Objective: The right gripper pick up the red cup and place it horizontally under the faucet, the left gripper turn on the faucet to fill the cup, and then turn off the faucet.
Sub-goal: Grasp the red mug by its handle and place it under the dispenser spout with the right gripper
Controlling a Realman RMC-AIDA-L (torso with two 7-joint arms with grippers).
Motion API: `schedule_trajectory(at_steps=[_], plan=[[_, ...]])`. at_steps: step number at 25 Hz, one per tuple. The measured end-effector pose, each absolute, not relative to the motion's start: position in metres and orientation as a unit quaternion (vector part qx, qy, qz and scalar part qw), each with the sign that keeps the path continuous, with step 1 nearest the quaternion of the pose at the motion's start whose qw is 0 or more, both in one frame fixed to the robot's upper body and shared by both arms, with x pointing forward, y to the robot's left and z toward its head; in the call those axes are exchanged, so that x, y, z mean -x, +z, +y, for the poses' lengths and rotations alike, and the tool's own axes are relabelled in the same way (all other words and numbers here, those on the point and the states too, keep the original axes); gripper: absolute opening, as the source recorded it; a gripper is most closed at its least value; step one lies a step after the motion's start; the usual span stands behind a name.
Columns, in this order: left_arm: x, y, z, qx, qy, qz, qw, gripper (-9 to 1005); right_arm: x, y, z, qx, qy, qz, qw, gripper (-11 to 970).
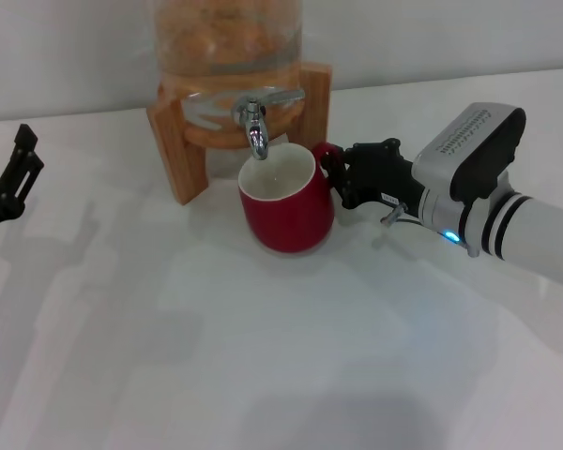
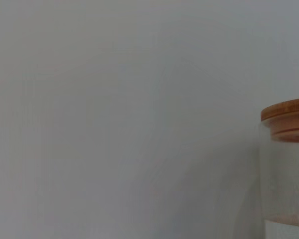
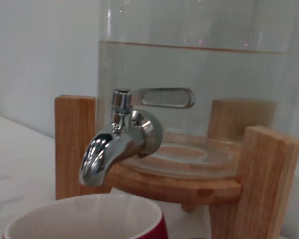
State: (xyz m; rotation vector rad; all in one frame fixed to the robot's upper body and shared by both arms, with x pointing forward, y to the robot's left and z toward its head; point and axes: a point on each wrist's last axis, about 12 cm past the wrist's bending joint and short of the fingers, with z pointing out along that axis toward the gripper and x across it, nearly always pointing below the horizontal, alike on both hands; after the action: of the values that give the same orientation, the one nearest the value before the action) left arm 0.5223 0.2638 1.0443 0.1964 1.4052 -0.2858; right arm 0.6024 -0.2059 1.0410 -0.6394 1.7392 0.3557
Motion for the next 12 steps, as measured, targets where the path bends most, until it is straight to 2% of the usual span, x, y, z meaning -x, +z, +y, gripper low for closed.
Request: schedule_trajectory(at_steps=[12], plan=[[-0.5202, 1.0428, 0.2619, -0.091, -0.134, 0.644, 0.748, 804, -0.604, 1.0412, -0.212, 0.256, 0.146, 0.751, 0.591, 108]])
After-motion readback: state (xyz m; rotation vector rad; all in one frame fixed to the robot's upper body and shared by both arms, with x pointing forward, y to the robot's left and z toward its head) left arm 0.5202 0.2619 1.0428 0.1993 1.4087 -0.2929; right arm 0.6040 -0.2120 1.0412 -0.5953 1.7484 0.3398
